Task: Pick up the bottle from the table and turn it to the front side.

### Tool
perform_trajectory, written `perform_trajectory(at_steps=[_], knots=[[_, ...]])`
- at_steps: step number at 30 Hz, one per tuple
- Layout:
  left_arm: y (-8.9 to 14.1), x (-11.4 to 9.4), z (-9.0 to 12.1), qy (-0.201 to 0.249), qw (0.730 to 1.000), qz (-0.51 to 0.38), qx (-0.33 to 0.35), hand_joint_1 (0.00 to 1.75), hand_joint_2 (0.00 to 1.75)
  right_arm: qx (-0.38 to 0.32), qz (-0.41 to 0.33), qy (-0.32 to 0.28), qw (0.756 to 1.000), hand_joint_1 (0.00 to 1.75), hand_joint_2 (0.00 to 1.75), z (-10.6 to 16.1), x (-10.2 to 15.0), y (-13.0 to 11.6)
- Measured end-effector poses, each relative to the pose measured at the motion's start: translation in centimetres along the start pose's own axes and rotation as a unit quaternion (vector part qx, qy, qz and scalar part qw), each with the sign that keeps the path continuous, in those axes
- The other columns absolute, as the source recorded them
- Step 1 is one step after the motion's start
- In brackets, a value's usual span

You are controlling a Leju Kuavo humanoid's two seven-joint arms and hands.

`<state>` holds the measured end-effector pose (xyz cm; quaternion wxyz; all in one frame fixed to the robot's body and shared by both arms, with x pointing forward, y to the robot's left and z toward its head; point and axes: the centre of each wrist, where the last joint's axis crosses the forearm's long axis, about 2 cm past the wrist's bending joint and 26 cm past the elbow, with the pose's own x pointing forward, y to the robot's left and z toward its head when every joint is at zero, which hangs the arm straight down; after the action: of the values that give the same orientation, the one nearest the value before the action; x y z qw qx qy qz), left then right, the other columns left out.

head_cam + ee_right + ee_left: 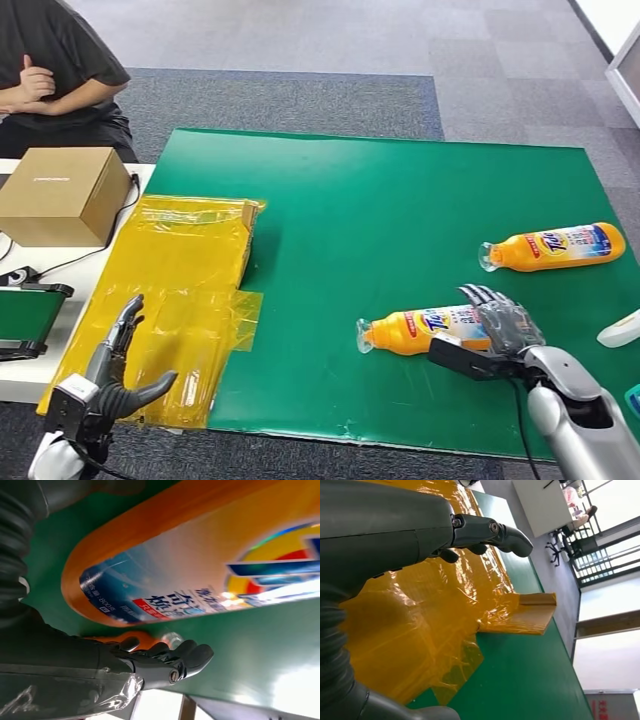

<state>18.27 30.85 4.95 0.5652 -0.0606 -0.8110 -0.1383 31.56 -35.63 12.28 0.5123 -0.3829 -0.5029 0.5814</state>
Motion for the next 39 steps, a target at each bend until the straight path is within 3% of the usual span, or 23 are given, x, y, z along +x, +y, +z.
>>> perform_trajectory(at_steps=[4,8,11,17,22,27,34,39], knots=[[0.3,-0.4,0.5,0.015,1.000,-0.007,-0.008,0.00,1.75,0.070,0.029,0.033,0.997,0.02,1.75,-2.1,-2.9,-0.8],[0.3,-0.7,0.7,0.025,1.000,-0.011,-0.009,0.00,1.75,0.152,0.048,0.043,0.986,1.75,1.75,-4.3,-4.5,-1.7],[0.3,-0.9,0.8,0.029,1.000,-0.011,-0.005,0.00,1.75,0.183,0.036,0.025,0.982,1.75,1.75,-5.2,-5.2,-2.2],[0.4,-1.2,1.1,0.035,0.999,-0.008,-0.003,0.00,1.75,0.181,0.018,0.007,0.983,1.75,1.75,-5.2,-5.5,-2.2],[0.4,-1.3,1.3,0.039,0.999,-0.006,-0.008,0.00,1.75,0.126,-0.011,-0.031,0.992,1.75,1.75,-4.2,-4.6,-1.3],[0.2,-1.2,1.2,0.038,0.999,-0.002,-0.017,0.00,1.75,0.023,-0.036,-0.103,0.994,1.75,1.75,-1.6,0.5,0.4],[-0.6,-1.1,-0.2,0.020,0.999,0.033,-0.022,0.00,1.75,-0.066,-0.195,-0.184,0.961,1.75,1.75,-0.1,9.0,1.4],[-0.9,-1.1,-0.8,0.010,0.998,0.061,-0.029,0.00,1.75,-0.090,-0.248,-0.192,0.945,1.75,1.75,-0.4,11.6,0.8]])
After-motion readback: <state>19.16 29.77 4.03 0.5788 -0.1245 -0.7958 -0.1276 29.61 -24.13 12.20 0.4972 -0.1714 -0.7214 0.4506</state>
